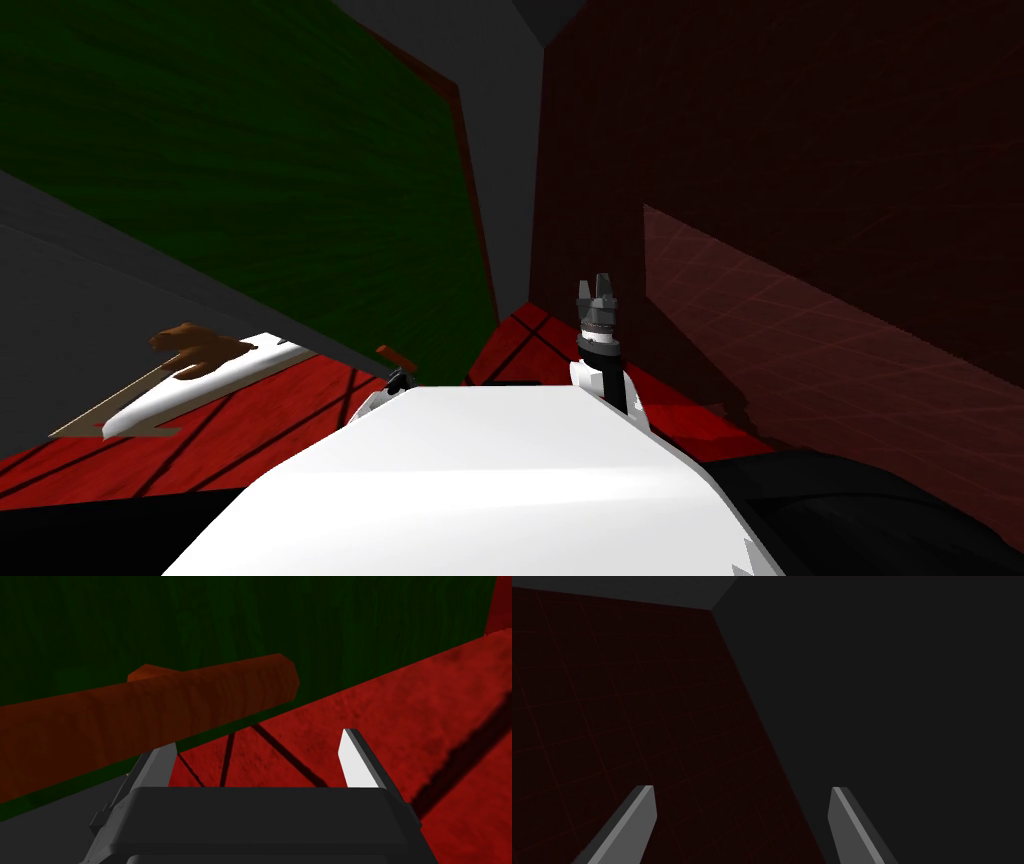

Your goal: Push the door open

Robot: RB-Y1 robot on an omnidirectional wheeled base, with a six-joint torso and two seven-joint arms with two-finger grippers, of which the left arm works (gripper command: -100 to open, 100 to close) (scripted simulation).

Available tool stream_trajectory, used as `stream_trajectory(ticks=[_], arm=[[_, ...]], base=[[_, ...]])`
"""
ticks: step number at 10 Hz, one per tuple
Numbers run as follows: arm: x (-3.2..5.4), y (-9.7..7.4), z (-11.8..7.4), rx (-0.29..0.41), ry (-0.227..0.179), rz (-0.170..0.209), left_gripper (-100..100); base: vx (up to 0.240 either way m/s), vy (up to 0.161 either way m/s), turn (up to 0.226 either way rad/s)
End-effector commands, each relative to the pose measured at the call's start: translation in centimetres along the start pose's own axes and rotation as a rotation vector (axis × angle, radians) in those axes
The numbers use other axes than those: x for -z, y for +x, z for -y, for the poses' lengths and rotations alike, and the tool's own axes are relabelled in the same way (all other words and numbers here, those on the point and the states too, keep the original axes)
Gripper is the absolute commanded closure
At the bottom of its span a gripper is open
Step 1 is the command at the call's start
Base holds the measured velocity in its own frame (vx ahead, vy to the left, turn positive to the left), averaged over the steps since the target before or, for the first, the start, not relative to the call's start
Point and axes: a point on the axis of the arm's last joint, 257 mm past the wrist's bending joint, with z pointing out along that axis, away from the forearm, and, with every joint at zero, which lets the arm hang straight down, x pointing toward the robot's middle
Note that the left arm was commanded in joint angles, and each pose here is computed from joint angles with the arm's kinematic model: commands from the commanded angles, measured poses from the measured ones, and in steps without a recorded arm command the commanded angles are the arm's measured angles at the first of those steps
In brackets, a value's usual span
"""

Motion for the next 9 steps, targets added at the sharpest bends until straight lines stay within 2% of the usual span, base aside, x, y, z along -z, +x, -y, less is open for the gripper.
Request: stream_trajectory(ticks=[1,2,3,5,6,9], arm=[[0.38,1.1,-2.7,-0.002,-0.039,-0.005,100],[0.38,1.1,-2.7,-0.002,-0.039,-0.005,100],[0.32,0.7,-3.4,-0.036,-0.062,0.023,100],[0.31,0.5,-3.7,-0.052,-0.072,0.038,100],[0.09,-0.3,-3.6,-0.086,-0.075,0.062,-100],[0.11,-1.1,-4.4,-0.203,-0.102,0.12,-100]], base=[[0.0,0.0,0.0],[0.0,0.0,0.0],[0.009,-0.06,-0.061],[0.01,-0.056,-0.051],[-0.011,-0.048,-0.112],[-0.059,-0.02,-0.079]])
